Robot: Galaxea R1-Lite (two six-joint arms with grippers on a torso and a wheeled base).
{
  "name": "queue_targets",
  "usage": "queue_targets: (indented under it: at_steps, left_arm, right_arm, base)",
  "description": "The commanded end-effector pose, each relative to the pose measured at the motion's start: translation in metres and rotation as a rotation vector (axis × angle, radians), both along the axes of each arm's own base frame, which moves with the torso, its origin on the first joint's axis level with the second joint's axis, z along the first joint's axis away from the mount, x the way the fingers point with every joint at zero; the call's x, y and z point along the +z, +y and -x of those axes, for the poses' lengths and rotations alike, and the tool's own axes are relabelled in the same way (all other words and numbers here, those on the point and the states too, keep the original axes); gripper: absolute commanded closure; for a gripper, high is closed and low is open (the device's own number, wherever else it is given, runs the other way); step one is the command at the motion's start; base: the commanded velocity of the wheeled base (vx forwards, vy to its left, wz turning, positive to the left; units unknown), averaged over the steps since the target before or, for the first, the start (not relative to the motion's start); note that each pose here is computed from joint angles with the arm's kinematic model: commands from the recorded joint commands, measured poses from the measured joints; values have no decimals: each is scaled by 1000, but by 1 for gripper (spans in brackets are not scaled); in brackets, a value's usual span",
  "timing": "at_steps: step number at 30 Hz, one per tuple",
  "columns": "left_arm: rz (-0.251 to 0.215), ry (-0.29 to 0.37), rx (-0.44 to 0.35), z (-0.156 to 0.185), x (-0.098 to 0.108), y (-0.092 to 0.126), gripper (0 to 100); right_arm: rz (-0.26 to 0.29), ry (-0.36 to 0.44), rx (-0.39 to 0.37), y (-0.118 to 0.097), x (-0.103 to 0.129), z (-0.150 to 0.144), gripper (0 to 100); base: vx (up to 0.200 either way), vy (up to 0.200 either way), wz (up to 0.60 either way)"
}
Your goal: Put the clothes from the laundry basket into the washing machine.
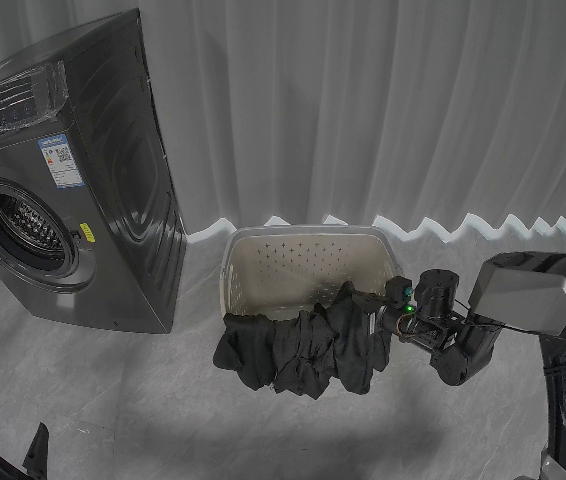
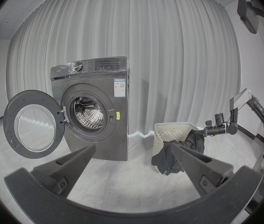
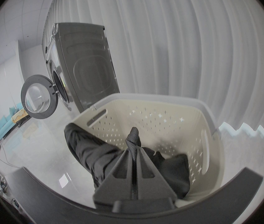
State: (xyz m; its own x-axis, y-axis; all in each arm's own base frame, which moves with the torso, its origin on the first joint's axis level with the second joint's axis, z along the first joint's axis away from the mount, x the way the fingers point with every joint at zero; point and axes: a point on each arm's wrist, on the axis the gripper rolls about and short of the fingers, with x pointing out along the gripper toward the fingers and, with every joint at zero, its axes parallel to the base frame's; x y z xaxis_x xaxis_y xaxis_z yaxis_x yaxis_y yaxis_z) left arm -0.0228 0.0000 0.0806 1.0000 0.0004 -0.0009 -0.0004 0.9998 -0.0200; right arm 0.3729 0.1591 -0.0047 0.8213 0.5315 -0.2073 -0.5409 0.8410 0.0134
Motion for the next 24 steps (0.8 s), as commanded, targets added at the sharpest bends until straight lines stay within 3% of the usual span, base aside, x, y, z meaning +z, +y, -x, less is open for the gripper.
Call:
queue_targets:
  at_steps: [1,5,13,14,19,24]
  left_arm:
    - [1,-1,0,0,-5,0,0]
    - [3,-1,1,0,-5,0,0]
    - [3,-1,3,0,-5,0,0]
    - [5,-1,3,0,-5,0,0]
    - [1,-2,1,0,-5,0,0]
    - [3,-1,-2,0,-5,0,0]
  right_arm:
    - [-59,-95,11,3,50,10,100]
    - [-131,-196,14,-1,100,32,100]
    - [-212,-279,56,-2,158,89,100]
    - [-244,-300,61,-2,171,105,100]
    - [-305,-336,41,-12,195,138,100]
    - [-307,-331,29,-21,195,146,100]
  base:
    - [0,0,0]
    - [0,0,0]
    - [0,0,0]
    - [0,0,0]
    - [0,0,0]
    - [-80,0,0]
